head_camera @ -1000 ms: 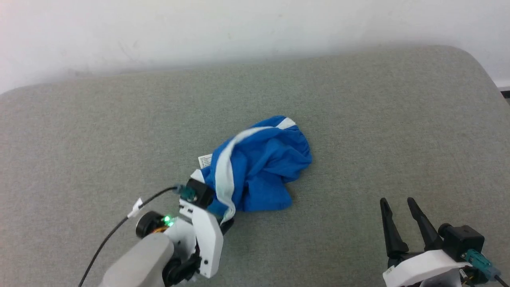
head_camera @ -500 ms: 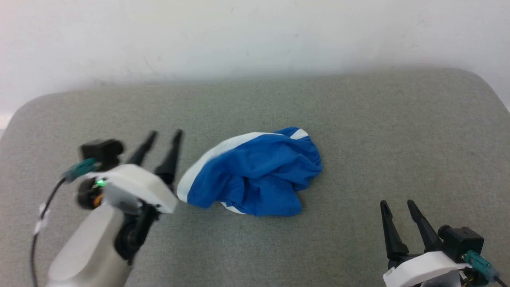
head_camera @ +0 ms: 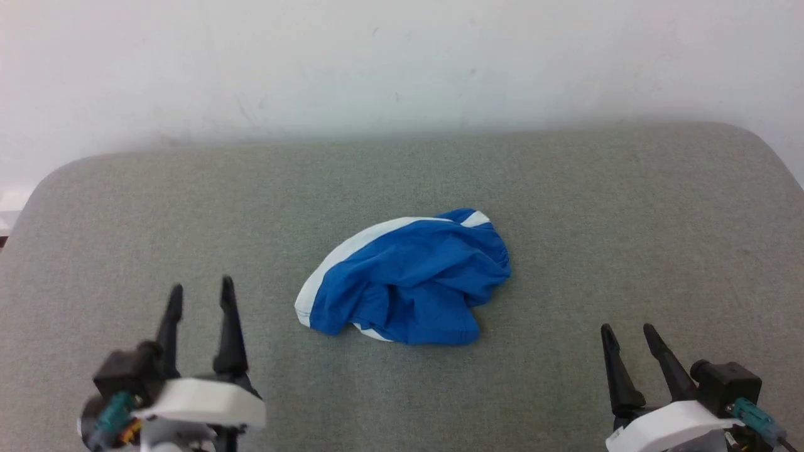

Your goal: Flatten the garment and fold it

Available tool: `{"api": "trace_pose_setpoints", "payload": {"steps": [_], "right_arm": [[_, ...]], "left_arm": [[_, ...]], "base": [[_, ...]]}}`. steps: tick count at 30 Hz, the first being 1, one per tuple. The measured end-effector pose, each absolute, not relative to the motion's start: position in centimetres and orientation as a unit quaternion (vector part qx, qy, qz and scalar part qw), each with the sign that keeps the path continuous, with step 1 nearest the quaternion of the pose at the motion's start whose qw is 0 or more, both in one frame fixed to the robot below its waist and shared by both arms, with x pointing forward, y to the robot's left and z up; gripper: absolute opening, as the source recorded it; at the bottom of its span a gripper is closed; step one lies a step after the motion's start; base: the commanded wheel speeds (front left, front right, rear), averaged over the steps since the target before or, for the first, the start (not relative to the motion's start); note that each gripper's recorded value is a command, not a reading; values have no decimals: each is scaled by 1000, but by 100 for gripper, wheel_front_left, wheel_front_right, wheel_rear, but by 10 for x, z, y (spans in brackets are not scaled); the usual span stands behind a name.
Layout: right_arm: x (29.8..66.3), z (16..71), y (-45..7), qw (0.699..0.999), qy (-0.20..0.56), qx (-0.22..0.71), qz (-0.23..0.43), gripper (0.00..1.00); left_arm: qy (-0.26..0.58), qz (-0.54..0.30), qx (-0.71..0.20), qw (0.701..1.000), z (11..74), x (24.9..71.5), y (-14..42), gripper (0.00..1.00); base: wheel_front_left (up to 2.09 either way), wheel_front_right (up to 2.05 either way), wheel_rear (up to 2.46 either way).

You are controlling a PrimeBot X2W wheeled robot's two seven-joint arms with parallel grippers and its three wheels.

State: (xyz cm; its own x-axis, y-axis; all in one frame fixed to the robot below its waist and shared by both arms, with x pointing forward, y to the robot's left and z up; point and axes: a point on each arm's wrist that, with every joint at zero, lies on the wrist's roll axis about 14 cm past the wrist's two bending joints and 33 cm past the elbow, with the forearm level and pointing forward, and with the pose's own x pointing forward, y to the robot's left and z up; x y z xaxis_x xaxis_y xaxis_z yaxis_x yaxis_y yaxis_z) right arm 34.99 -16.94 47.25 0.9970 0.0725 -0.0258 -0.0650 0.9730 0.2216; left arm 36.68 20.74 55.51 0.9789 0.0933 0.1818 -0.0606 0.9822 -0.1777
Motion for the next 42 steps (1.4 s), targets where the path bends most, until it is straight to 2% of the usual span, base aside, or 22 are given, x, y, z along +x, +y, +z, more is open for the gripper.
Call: {"api": "trace_pose_setpoints", "payload": {"steps": [8, 12, 20, 26, 30, 36, 37, 38, 42], "right_arm": [[366, 472, -162, 991, 37, 117, 46, 100], [394, 474, -152, 990, 66, 109, 63, 100], [464, 472, -116, 976, 178, 42, 116, 100], [496, 449, -82, 950, 271, -18, 156, 100], [494, 413, -70, 920, 350, -58, 169, 100], [494, 379, -56, 893, 404, -81, 183, 100], [496, 380, -54, 894, 400, -80, 185, 63], [499, 380, -51, 895, 396, -79, 188, 2], [502, 387, -42, 905, 369, -68, 198, 0]], "left_arm": [[-81, 33, -98, 991, 538, 357, 196, 100], [-71, 28, -94, 993, 530, 359, 195, 100], [-72, 25, -86, 993, 528, 374, 199, 100], [-63, 35, -91, 993, 520, 384, 208, 100], [-60, 51, -92, 993, 517, 385, 219, 100], [-34, 77, -86, 993, 499, 378, 236, 100], [-31, 81, -84, 993, 498, 377, 239, 100], [-29, 85, -82, 993, 496, 376, 241, 100], [-29, 91, -75, 993, 496, 375, 246, 100]], "base": [[0, 0, 0], [0, 0, 0], [0, 0, 0], [0, 0, 0], [0, 0, 0], [0, 0, 0], [0, 0, 0], [0, 0, 0], [0, 0, 0]]}}
